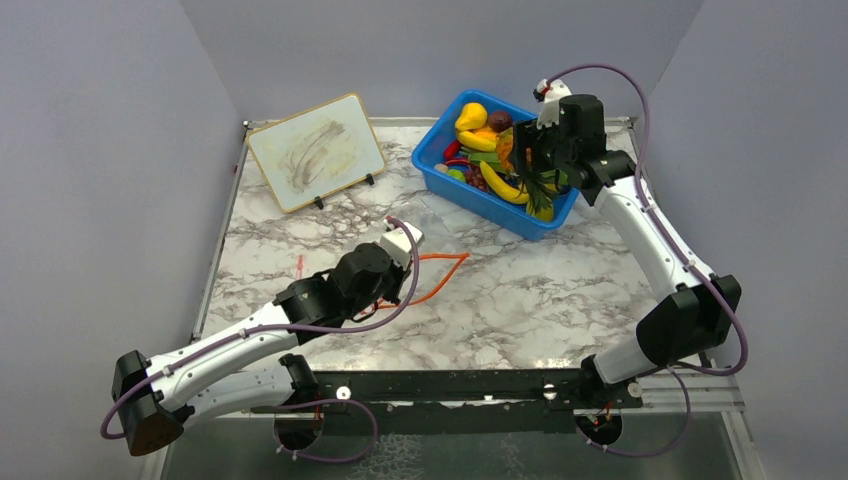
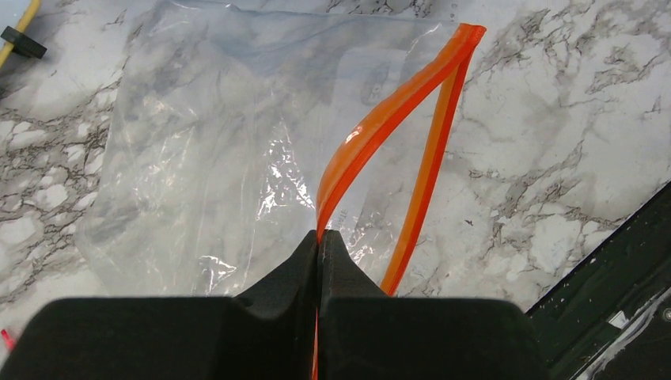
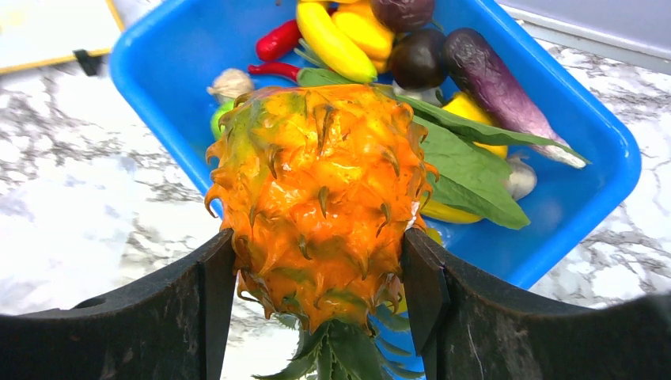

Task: Place the food in the zip-top bag and seal the zipper
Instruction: Pick up the fake fruit from the bin, then place the fake fruit in the zipper food storage bag.

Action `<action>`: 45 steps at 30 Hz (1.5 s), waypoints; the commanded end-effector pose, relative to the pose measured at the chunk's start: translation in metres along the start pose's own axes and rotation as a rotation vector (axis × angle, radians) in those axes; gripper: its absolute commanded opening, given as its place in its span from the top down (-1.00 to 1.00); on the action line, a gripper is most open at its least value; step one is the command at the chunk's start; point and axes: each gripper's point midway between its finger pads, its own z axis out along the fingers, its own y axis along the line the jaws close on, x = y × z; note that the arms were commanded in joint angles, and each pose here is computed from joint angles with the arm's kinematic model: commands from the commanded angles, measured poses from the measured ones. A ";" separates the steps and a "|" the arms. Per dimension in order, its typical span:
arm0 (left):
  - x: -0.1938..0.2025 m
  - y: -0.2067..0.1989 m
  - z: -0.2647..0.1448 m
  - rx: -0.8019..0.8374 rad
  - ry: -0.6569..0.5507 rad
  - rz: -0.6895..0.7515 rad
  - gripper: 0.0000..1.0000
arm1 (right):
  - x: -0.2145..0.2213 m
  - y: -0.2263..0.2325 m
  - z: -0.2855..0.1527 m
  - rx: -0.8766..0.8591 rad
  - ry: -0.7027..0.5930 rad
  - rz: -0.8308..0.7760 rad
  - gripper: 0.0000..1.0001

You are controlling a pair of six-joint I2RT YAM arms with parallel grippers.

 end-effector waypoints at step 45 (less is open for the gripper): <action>-0.017 0.004 0.015 -0.070 -0.140 -0.250 1.00 | 0.118 0.196 -0.187 -1.000 0.223 0.375 0.35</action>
